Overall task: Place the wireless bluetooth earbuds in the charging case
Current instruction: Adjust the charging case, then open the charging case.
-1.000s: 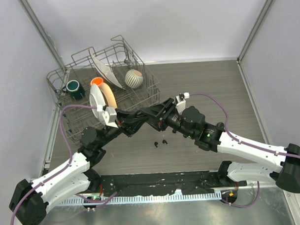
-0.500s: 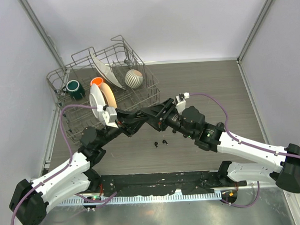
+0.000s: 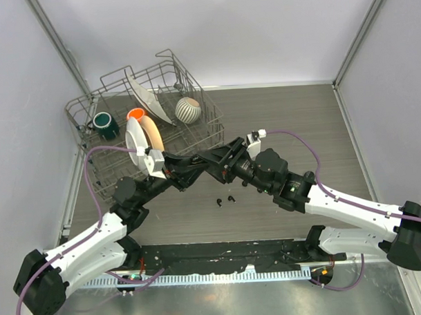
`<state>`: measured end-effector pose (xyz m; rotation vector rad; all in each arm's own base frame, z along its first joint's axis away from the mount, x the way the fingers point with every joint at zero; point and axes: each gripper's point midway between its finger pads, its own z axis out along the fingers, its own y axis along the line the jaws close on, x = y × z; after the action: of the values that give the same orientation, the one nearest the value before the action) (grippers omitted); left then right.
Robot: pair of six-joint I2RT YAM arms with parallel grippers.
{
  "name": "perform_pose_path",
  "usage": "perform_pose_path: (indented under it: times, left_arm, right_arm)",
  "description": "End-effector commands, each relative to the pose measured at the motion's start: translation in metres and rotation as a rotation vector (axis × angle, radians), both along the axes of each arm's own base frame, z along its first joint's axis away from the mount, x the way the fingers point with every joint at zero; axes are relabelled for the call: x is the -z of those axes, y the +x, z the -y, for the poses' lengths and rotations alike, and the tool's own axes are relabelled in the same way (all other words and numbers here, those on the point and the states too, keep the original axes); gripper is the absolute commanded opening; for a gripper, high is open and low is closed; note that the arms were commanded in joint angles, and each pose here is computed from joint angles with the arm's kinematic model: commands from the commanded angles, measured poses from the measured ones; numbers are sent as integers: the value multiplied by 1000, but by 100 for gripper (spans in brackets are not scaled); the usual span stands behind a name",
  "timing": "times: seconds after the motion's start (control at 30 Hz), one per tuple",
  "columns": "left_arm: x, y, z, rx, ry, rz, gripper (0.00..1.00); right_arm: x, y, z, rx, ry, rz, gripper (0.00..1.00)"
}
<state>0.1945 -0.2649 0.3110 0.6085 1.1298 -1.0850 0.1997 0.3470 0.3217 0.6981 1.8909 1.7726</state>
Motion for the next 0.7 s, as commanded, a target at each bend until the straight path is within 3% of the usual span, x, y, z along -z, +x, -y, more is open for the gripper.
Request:
perform_pose_path:
  times: [0.0, 0.07, 0.13, 0.37, 0.5, 0.67]
  left_arm:
    - [-30, -21, 1, 65, -51, 169, 0]
    - [-27, -21, 1, 67, -52, 166, 0]
    - [-25, -24, -1, 63, -61, 202, 0]
    - [-15, -29, -9, 36, -94, 270, 0]
    - [-10, -27, -11, 24, -113, 271, 0]
    - [-9, -26, -11, 17, -127, 284, 0]
  right_arm:
    - [33, 11, 12, 67, -136, 26, 53]
    - [32, 15, 19, 90, -175, 74, 62]
    - [24, 19, 33, 124, -246, 162, 82]
    - [-16, 20, 74, 193, -462, 423, 85]
    - [-45, -3, 61, 43, -472, 630, 86]
    - [-26, -21, 38, -207, -609, 654, 85]
